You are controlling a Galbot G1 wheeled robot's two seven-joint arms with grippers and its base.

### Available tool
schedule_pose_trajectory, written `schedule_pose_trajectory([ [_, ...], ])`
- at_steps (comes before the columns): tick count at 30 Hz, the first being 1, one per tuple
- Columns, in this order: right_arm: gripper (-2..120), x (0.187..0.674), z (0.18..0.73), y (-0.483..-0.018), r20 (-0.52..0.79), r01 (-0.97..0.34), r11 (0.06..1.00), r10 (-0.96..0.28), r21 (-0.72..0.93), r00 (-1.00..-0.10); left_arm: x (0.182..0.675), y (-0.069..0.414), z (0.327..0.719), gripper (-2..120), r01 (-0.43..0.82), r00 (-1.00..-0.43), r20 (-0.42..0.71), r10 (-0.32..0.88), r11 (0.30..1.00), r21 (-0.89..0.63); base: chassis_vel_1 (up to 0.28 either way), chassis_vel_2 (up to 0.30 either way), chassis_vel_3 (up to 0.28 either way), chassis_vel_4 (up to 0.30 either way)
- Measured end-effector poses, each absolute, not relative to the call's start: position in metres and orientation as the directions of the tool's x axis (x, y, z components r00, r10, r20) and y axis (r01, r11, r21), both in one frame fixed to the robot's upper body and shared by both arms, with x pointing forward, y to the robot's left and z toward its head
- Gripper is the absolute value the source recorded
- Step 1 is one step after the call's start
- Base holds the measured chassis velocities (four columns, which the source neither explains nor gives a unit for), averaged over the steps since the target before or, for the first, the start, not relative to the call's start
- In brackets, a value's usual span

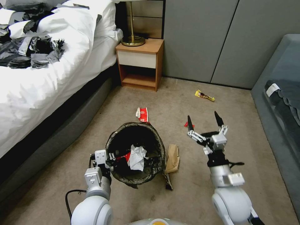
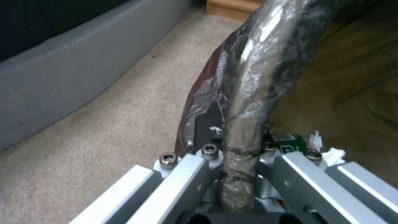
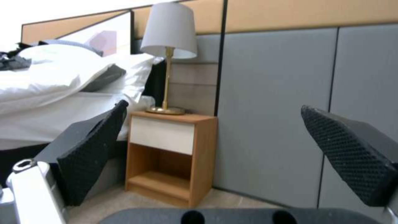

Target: Pick up the trash bin, then pick up the garbage from the floor and place it into the trash bin.

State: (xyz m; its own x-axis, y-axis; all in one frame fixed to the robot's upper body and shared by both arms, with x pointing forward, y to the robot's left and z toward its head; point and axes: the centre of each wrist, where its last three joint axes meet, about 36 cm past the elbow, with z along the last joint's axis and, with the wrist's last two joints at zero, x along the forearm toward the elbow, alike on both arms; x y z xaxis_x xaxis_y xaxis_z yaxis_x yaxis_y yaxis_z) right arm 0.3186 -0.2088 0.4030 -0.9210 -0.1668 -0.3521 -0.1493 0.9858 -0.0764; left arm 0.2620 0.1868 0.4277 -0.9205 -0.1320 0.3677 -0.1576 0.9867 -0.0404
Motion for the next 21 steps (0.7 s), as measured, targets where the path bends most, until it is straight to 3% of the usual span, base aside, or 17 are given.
schedule_pose_trajectory([
  [8, 100, 0.341, 0.388, -0.205, -0.12, -0.149, 0.988, -0.153, -0.04, -0.981, 0.263, 0.184, 0.425, 0, -0.15, -0.918, 0.377, -0.124, 0.988, -0.041, 0.0, 0.0, 0.0, 0.0],
  [21, 100, 0.344, 0.375, -0.198, 0.152, -0.167, 0.986, -0.166, 0.003, -0.974, 0.265, 0.182, 0.422, 0, -0.137, -0.917, 0.384, -0.111, 0.99, -0.042, 0.0, 0.0, 0.0, 0.0],
])
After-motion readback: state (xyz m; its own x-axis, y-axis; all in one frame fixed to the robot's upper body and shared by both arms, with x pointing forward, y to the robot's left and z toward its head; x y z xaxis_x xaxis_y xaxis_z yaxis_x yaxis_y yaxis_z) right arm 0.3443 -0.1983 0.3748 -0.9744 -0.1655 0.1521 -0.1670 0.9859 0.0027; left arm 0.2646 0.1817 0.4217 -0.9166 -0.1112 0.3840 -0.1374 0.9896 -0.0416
